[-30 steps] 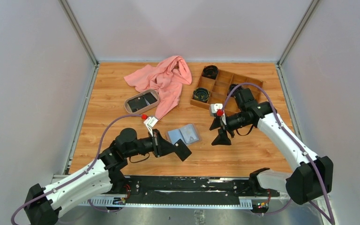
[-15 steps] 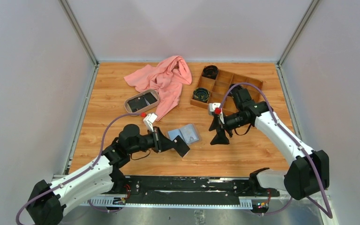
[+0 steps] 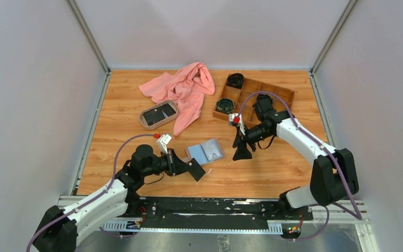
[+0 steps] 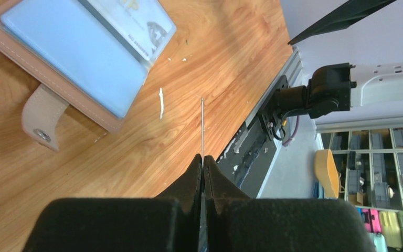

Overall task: Put the credit cards into the card holder
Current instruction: Insert the credit card into the card holder.

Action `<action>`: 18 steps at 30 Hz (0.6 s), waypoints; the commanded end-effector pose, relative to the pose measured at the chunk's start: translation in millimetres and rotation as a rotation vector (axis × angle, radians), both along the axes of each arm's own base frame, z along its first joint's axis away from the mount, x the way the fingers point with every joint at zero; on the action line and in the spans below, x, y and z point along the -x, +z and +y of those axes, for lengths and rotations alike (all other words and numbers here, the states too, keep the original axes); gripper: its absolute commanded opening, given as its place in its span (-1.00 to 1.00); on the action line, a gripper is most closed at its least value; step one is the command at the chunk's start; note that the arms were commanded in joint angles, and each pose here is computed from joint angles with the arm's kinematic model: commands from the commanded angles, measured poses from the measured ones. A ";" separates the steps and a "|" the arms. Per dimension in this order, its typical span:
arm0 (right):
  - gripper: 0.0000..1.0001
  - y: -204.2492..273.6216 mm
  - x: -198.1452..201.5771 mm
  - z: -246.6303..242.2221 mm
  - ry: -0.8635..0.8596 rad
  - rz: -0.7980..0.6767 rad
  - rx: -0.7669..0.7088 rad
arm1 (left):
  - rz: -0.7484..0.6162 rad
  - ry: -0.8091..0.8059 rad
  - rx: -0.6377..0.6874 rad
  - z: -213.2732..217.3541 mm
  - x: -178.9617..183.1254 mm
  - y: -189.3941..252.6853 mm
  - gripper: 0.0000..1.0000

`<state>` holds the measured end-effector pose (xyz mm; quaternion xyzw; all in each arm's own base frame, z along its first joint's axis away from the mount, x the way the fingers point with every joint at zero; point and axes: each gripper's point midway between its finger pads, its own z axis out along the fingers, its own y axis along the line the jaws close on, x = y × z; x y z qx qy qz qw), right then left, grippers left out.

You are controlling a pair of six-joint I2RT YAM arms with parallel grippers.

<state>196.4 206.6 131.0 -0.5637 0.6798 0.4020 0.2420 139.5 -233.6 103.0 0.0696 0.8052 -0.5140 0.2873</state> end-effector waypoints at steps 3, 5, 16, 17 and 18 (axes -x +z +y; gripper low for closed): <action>0.38 -13.4 -9.2 -0.8 -0.063 0.079 0.031 | -0.039 -0.003 0.046 -1.5 -11.9 6.2 -1.00; 0.37 -15.8 -13.2 0.2 -0.084 0.099 0.040 | -0.036 0.006 0.037 -2.4 -20.3 6.9 -1.00; 0.21 -23.9 -40.4 20.1 -0.236 0.154 0.039 | 0.012 0.047 0.028 -8.4 -76.0 9.7 -1.00; 0.21 -25.3 -43.4 22.9 -0.245 0.158 0.044 | 0.022 0.044 0.025 -9.7 -79.5 7.9 -1.00; 0.19 -27.3 -47.2 25.2 -0.256 0.163 0.050 | 0.027 0.038 0.027 -11.2 -82.9 7.6 -1.00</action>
